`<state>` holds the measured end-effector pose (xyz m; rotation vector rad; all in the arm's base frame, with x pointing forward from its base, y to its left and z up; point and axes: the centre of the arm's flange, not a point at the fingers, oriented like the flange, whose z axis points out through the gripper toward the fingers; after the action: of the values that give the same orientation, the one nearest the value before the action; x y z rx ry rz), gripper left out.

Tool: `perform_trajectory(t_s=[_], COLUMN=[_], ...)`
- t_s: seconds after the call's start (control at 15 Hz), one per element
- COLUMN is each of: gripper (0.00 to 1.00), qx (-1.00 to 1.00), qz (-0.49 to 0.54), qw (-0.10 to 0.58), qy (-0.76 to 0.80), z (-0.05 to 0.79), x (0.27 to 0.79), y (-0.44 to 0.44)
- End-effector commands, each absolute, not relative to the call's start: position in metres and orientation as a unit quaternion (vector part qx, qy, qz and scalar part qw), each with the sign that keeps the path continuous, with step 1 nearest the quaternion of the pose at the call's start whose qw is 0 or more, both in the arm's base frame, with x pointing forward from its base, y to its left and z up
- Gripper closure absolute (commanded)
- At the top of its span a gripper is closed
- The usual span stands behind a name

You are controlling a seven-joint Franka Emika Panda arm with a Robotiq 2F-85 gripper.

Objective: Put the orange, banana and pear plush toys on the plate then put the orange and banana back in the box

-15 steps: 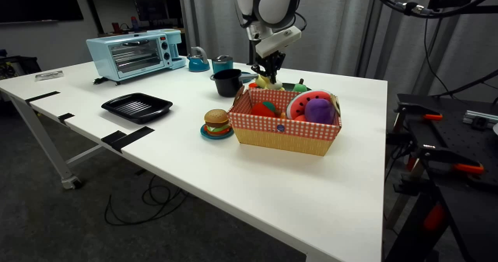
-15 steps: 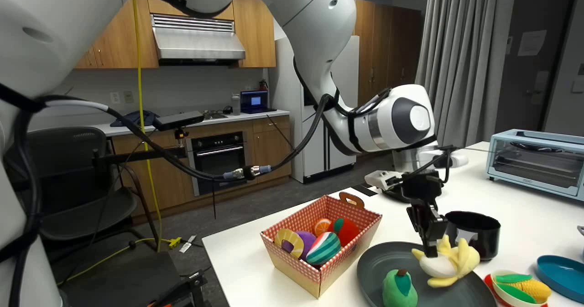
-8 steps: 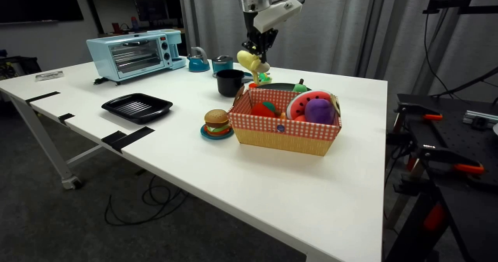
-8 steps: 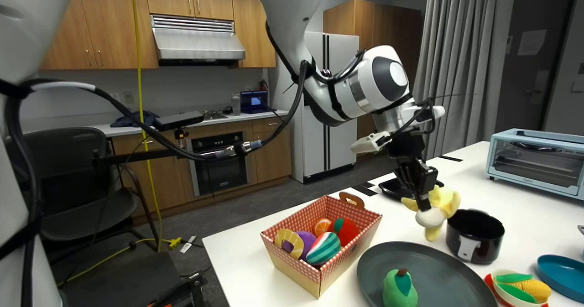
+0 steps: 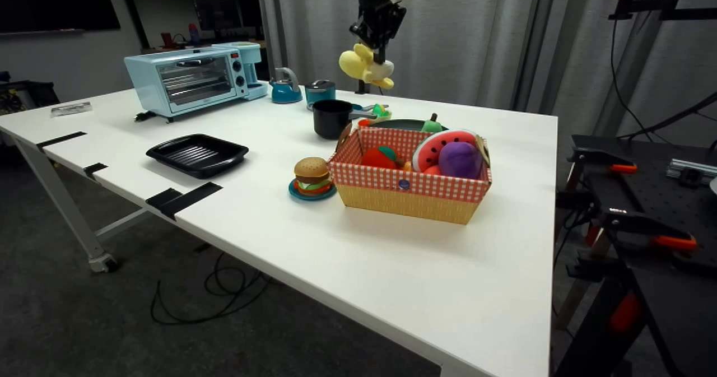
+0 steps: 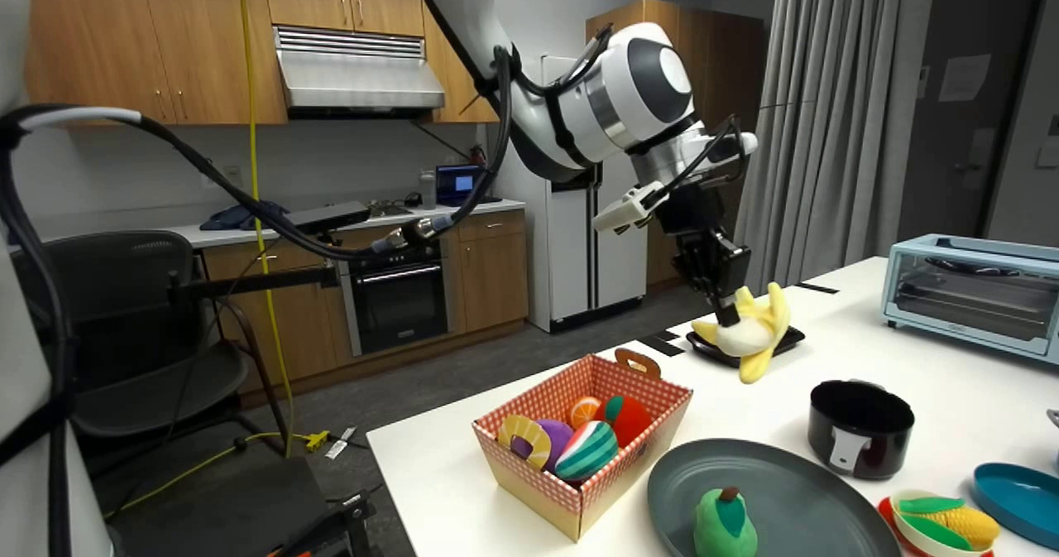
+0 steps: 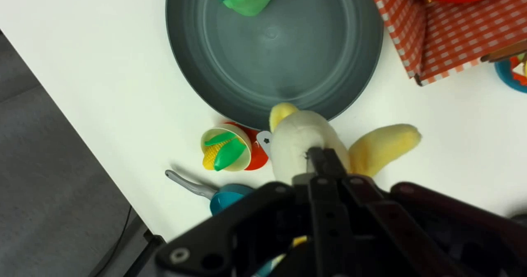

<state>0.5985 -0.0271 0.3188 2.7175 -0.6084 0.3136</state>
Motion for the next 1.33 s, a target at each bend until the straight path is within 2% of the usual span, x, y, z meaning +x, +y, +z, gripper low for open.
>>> perform_trajectory(t_s=[0.0,0.47,1.13,1.2,1.27], gripper=[1.0,1.0,1.0,0.74,0.73], qx=[0.965,0.979,0.99,0.991,0.992], qz=[0.111,0.092,0.031,0.021,0.015], qw=[0.154,0.137,0.113,0.11,0.109], qy=[-0.179,-0.121,-0.084,-0.073,-0.065], z=[0.332,0.33,0.314,0.312,0.311], x=[0.563,0.518,0.451,0.449,0.447], y=[0.006,0.071,0.081,0.08,0.08])
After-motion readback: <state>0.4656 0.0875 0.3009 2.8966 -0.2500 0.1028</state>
